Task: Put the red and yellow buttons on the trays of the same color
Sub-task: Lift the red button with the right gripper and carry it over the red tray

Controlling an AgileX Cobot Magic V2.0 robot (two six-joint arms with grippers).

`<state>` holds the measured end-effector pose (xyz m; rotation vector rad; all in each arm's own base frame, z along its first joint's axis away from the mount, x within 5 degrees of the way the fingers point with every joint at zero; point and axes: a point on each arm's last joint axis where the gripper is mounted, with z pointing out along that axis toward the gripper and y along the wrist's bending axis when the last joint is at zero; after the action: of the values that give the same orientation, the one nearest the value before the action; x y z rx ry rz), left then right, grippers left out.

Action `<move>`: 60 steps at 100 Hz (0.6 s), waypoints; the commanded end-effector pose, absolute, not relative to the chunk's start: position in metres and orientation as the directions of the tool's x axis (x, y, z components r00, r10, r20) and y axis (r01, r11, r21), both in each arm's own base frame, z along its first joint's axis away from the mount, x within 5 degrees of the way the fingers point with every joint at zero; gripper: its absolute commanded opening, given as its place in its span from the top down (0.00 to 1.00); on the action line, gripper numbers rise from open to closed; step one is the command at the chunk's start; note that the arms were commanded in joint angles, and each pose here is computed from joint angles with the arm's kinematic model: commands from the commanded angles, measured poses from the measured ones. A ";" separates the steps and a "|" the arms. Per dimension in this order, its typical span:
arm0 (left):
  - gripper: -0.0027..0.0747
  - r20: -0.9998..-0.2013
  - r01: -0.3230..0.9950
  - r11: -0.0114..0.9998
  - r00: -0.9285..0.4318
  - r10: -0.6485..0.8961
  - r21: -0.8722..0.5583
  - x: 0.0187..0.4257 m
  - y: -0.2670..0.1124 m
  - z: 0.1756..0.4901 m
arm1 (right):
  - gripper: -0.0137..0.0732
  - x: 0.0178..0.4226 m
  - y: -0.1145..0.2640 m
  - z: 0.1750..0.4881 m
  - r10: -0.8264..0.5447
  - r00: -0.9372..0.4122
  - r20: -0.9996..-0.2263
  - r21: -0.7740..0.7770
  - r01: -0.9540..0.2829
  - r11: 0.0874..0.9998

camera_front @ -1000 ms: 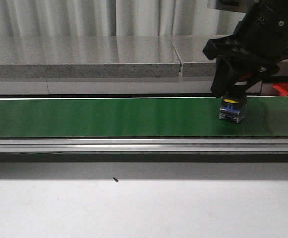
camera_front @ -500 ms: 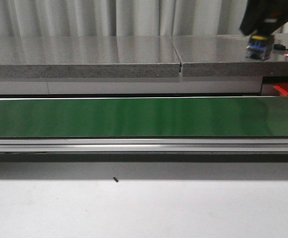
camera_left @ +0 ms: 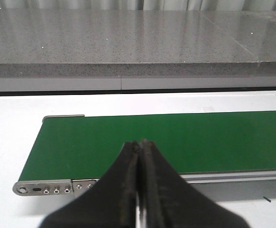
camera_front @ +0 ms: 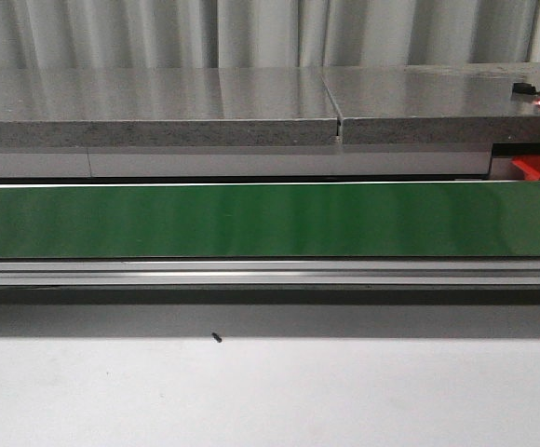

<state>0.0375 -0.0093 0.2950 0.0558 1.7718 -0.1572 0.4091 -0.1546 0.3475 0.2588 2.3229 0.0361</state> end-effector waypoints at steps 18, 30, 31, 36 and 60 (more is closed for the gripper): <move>0.99 -0.990 0.132 0.987 -0.122 -0.075 -0.091 0.038 -0.009 0.309 | 0.76 0.439 -0.190 0.342 0.260 -0.579 -0.773 0.158 0.220 0.962; 0.99 -0.990 0.132 0.987 -0.122 -0.075 -0.091 0.038 -0.009 0.309 | 0.76 0.457 -0.198 0.321 0.276 -0.583 -0.764 0.174 0.225 0.959; 0.99 -0.990 0.132 0.987 -0.122 -0.075 -0.091 0.038 -0.009 0.309 | 0.76 0.459 -0.199 0.319 0.277 -0.585 -0.762 0.175 0.226 0.958; 0.99 -0.990 0.132 0.987 -0.122 -0.075 -0.091 0.038 -0.009 0.309 | 0.76 0.464 -0.201 0.312 0.288 -0.586 -0.758 0.189 0.225 0.956; 0.99 -0.990 0.132 0.987 -0.122 -0.075 -0.091 0.038 -0.009 0.309 | 0.76 0.479 -0.209 0.284 0.318 -0.573 -0.756 0.210 0.247 0.946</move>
<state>0.0375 -0.0093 0.2950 0.0558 1.7718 -0.1572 0.4804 -0.2058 0.2364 0.4009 2.3748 0.1418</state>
